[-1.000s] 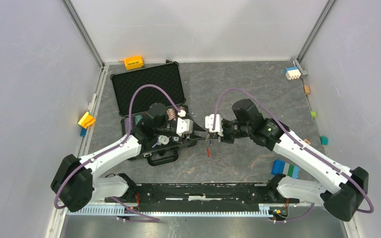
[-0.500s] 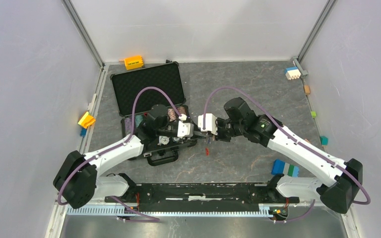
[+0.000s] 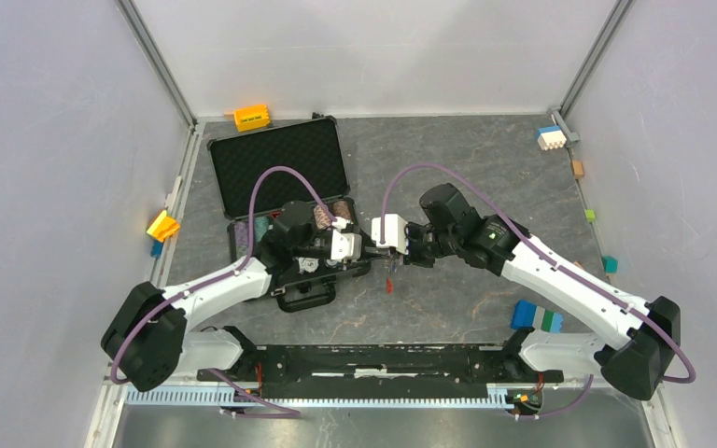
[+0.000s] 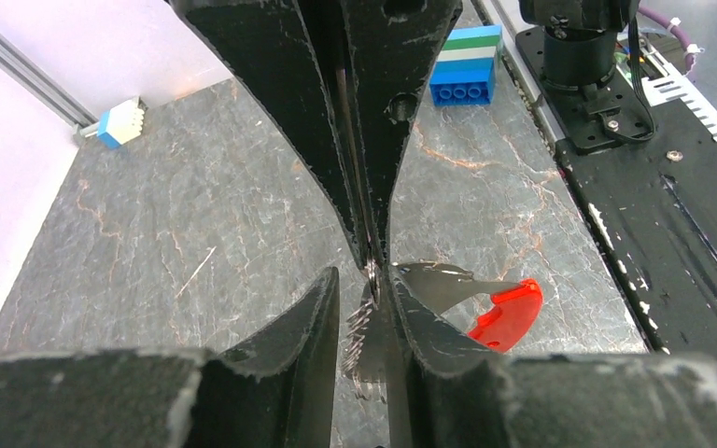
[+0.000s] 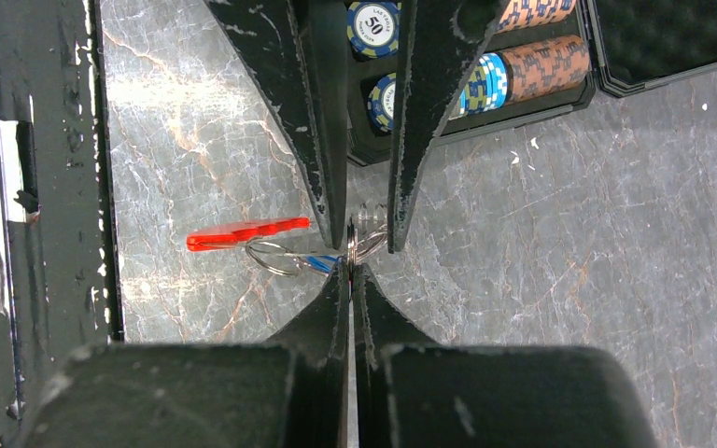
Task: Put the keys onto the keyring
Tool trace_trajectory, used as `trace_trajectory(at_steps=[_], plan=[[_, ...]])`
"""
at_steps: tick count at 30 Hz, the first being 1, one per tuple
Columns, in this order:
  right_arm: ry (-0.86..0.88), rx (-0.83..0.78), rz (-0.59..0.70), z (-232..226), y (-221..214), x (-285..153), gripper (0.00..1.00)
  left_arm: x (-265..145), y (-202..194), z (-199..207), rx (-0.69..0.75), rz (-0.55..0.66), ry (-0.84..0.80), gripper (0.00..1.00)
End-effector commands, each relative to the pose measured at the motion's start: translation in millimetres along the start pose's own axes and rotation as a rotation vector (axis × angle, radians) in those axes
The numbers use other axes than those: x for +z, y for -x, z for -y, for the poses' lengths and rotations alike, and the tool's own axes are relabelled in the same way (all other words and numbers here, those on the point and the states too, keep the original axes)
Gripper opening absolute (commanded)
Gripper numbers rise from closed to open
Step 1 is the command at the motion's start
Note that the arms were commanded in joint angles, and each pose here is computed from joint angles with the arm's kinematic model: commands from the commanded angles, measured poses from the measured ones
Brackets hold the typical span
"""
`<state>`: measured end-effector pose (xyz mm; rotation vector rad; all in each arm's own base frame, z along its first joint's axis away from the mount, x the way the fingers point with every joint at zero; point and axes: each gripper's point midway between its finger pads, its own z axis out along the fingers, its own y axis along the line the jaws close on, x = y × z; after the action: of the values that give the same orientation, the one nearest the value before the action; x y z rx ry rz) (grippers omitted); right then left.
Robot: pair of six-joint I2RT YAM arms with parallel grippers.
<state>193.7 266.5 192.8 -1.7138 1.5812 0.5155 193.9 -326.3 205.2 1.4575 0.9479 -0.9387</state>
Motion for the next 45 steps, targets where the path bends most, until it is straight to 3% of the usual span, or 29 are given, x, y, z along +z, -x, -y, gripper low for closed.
trace_trajectory(at_steps=[1,25,37,45], plan=[[-0.041,-0.032,0.056,12.0,23.2,-7.6,0.0,0.9,10.7,-0.9,0.017,0.044,-0.008,0.29],[-0.031,-0.032,0.068,9.7,24.1,-6.0,0.0,8.5,7.2,5.1,-0.021,0.045,-0.04,0.13],[-0.03,-0.033,0.058,7.1,18.5,-5.0,0.0,6.1,22.2,1.8,-0.011,0.078,-0.022,0.23],[-0.027,-0.033,0.06,6.9,19.0,-4.9,0.0,6.4,19.9,3.5,-0.023,0.075,-0.028,0.16]])
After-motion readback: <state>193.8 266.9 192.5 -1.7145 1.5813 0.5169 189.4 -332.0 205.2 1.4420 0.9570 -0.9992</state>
